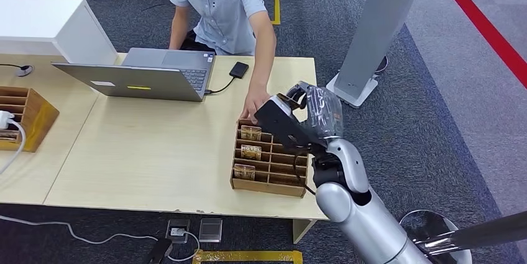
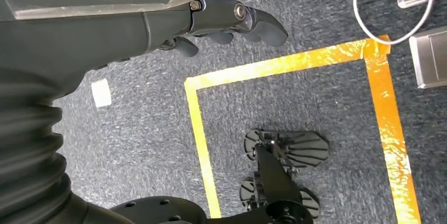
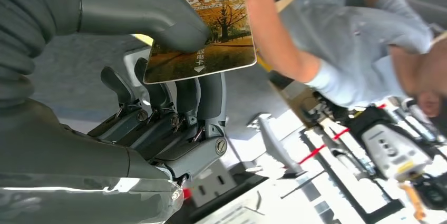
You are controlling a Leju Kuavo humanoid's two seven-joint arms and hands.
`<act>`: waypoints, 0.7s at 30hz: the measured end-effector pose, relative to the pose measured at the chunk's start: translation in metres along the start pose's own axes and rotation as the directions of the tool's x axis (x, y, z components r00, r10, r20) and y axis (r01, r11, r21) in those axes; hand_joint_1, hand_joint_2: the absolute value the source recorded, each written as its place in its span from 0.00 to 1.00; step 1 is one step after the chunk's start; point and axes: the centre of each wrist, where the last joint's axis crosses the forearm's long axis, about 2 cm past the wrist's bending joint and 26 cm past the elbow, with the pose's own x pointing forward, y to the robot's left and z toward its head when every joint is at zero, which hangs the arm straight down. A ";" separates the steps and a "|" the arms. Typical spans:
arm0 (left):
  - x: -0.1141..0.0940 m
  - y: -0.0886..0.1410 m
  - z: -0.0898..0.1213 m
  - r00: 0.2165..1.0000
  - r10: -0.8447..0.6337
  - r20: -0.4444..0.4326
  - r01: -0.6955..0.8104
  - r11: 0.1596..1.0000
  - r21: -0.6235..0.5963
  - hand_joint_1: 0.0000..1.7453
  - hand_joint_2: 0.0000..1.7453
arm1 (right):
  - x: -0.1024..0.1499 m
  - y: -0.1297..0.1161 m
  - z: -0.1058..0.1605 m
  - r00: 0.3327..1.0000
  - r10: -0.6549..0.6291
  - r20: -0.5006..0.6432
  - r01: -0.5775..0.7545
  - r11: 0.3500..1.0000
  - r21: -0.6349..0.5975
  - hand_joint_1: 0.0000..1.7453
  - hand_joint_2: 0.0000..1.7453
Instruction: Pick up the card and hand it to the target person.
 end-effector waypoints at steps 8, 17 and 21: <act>0.016 0.000 -0.002 0.999 -0.050 0.003 0.050 0.999 -0.021 0.00 1.00 | 0.006 -0.002 -0.061 0.999 0.014 0.039 -0.017 0.997 0.070 0.86 1.00; 0.024 -0.001 -0.003 0.997 -0.081 0.013 0.082 0.996 -0.041 0.00 1.00 | 0.006 0.022 -0.083 0.990 0.132 -0.048 -0.122 0.977 0.177 0.86 1.00; 0.024 -0.002 -0.003 0.996 -0.083 0.013 0.083 0.996 -0.044 0.00 1.00 | 0.004 0.028 -0.086 0.986 0.156 -0.059 -0.141 0.968 0.207 0.86 1.00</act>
